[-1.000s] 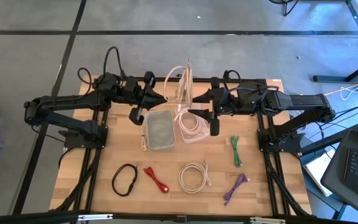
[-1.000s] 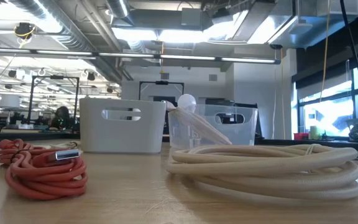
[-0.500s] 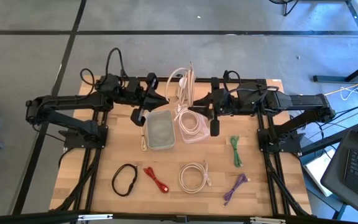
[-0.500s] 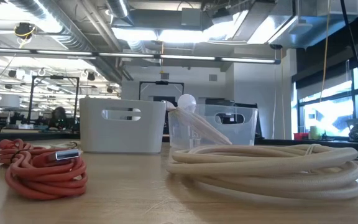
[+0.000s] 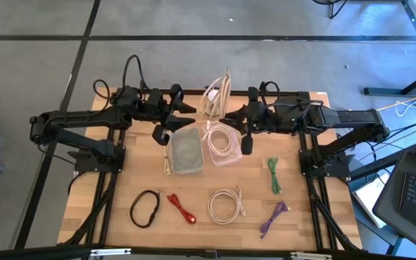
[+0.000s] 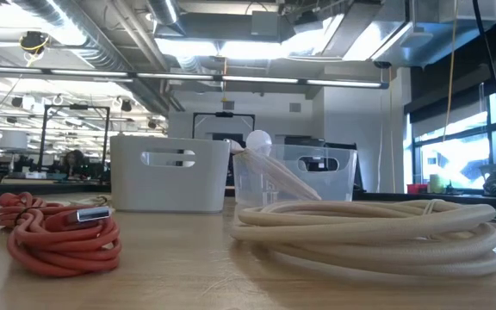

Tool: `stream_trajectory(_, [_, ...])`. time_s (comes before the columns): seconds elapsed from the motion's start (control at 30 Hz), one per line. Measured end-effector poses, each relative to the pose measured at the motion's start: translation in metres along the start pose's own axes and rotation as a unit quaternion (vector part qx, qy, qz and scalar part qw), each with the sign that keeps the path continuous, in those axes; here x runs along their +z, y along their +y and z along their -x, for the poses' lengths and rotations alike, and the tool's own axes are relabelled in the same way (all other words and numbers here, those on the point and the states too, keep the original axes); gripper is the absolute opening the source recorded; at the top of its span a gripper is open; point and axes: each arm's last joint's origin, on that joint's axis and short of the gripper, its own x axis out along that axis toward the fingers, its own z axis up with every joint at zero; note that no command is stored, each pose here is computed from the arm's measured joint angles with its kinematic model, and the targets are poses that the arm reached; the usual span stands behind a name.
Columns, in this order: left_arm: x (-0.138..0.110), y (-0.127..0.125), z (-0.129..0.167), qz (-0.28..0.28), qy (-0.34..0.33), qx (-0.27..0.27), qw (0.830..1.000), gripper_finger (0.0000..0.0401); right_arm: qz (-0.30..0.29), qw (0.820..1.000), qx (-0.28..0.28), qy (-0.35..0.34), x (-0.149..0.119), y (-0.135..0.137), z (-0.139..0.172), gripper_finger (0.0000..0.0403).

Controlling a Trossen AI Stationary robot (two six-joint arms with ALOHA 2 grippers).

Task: Pick and place USB-C Cables
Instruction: Put the top white usb cable into the transparent bin

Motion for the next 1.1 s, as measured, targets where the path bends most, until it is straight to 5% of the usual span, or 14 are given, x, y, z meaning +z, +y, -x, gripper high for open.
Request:
stream_trajectory(0.3, [0.014,0.003,0.011,-0.038,-0.016,0.013,0.999,0.0196,-0.055,0.988,-0.022,0.141,-0.025,0.001,0.015,0.0030])
stream_trajectory(0.57, [0.018,0.015,0.021,-0.044,-0.003,0.047,0.998,0.0189,-0.168,0.948,0.005,0.269,-0.049,0.012,0.022,0.0030])
stream_trajectory(1.1, [0.015,0.025,0.025,-0.049,0.018,0.071,0.996,0.0187,-0.203,0.917,0.063,0.337,-0.100,0.015,-0.024,0.0030])
